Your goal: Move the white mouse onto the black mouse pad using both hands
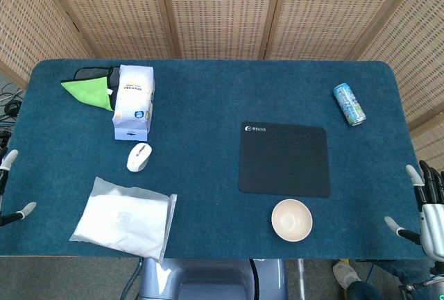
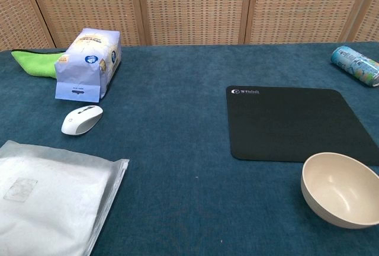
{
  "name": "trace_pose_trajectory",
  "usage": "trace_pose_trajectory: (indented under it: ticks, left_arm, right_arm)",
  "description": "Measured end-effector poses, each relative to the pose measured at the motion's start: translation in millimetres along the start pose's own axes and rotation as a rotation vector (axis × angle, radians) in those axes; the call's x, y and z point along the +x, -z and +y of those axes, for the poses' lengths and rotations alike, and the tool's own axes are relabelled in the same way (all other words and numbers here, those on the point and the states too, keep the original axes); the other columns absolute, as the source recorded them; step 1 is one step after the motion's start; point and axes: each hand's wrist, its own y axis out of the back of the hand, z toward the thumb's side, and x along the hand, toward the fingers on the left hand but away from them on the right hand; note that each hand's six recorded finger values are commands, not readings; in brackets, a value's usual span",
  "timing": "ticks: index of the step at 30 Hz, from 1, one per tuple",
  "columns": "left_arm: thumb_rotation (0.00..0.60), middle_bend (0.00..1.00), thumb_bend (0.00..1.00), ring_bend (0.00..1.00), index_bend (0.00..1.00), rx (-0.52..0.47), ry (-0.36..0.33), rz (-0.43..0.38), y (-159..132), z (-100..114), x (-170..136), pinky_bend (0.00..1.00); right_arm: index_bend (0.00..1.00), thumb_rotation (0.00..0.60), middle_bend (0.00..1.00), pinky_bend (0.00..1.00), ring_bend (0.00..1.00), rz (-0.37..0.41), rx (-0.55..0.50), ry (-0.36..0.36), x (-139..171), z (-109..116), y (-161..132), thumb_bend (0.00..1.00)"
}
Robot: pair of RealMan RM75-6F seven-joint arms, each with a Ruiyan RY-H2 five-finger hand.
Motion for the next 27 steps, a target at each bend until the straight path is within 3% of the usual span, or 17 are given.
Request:
trace_pose_trajectory:
  ticks: [7, 9, 10, 15, 18, 27]
  left_arm:
    - [0.600, 0.00, 0.10, 0.00, 0.00, 0.005, 0.037, -0.027, -6.0, -8.3, 5.4, 0.00]
    - [0.600, 0.00, 0.17, 0.00, 0.00, 0.002, 0.062, -0.045, -10.6, -12.8, 10.3, 0.00]
    - [0.600, 0.00, 0.23, 0.00, 0.00, 0.000, 0.076, -0.055, -13.2, -15.1, 13.0, 0.00]
    - [0.600, 0.00, 0.81, 0.00, 0.00, -0.006, 0.184, -0.126, -31.4, -32.2, 34.4, 0.00]
    - [0.600, 0.00, 0.99, 0.00, 0.00, -0.009, 0.261, -0.171, -44.5, -45.4, 51.4, 0.00]
    - [0.600, 0.00, 1.00, 0.00, 0.00, -0.092, 0.500, -0.260, -90.3, -101.7, 114.1, 0.04]
  right_arm:
    - [0.00, 0.600, 0.00, 0.00, 0.00, 0.000, -0.009, 0.003, 0.5, 2.3, 0.5, 0.05]
    - [0.00, 0.600, 0.00, 0.00, 0.00, -0.001, -0.012, 0.002, 0.5, 2.8, 0.9, 0.05]
    - [0.00, 0.600, 0.00, 0.00, 0.00, -0.001, -0.013, 0.001, 0.4, 2.7, 1.0, 0.05]
    - [0.00, 0.600, 0.00, 0.00, 0.00, 0.000, -0.014, -0.009, -0.8, 1.0, 0.5, 0.05]
    - [0.00, 0.600, 0.00, 0.00, 0.00, -0.003, -0.014, -0.015, -1.7, -0.5, 1.1, 0.05]
    - [0.00, 0.600, 0.00, 0.00, 0.00, -0.028, -0.007, -0.034, -7.2, -6.4, 6.9, 0.05]
